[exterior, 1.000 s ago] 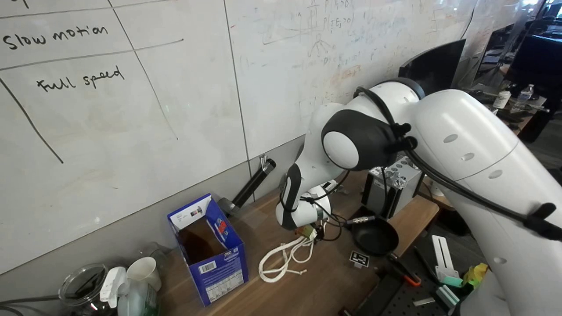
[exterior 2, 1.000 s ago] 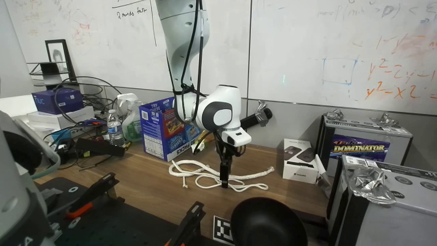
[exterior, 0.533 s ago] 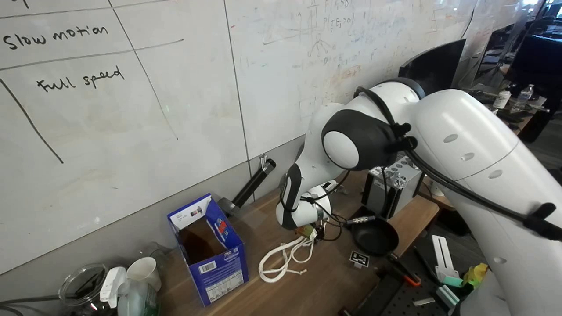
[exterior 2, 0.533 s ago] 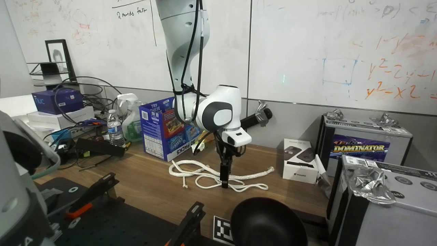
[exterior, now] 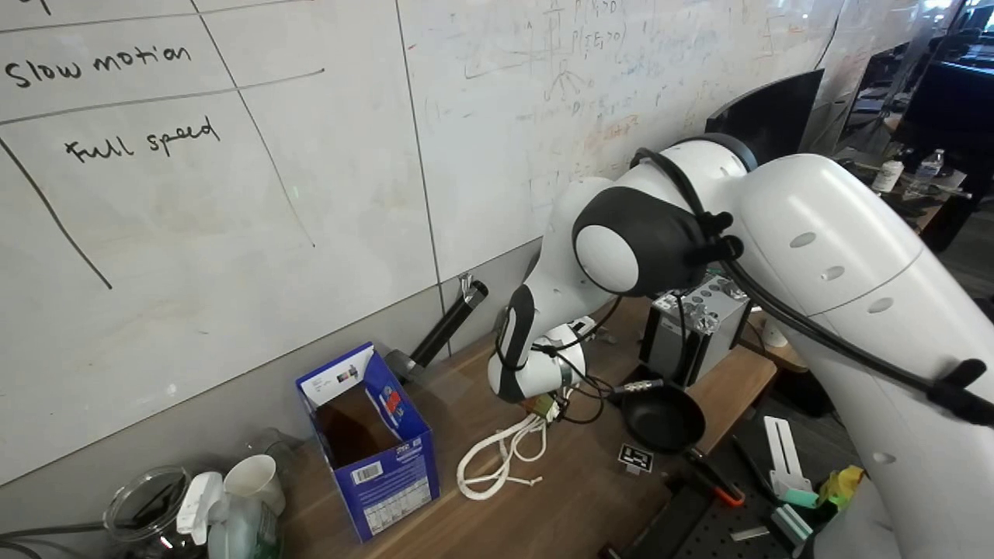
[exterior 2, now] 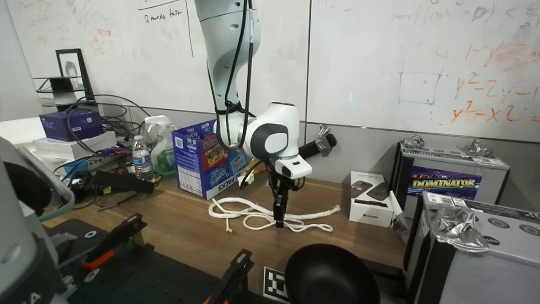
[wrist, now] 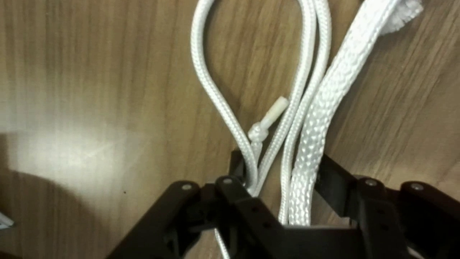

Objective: Put the white ropes in the carton box

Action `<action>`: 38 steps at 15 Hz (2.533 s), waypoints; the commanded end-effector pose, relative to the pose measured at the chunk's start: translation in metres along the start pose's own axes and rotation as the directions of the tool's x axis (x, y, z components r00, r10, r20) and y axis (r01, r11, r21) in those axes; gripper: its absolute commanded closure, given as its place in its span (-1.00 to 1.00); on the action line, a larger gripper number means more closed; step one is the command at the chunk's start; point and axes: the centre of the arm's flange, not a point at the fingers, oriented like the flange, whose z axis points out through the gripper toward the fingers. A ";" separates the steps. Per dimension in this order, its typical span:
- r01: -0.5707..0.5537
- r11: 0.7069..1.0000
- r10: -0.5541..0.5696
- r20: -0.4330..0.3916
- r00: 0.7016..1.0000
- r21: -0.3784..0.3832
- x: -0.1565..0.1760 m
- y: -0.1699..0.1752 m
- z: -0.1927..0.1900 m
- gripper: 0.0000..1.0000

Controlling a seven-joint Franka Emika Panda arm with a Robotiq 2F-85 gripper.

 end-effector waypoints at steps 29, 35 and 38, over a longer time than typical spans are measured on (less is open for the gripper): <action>0.738 0.664 -0.730 -0.108 0.675 0.119 -0.192 -0.055 -0.313 0.72; 0.832 0.539 -0.813 -0.179 0.555 0.133 -0.284 -0.082 -0.361 0.73; 0.864 0.489 -0.837 -0.214 0.503 0.118 -0.318 -0.095 -0.365 0.73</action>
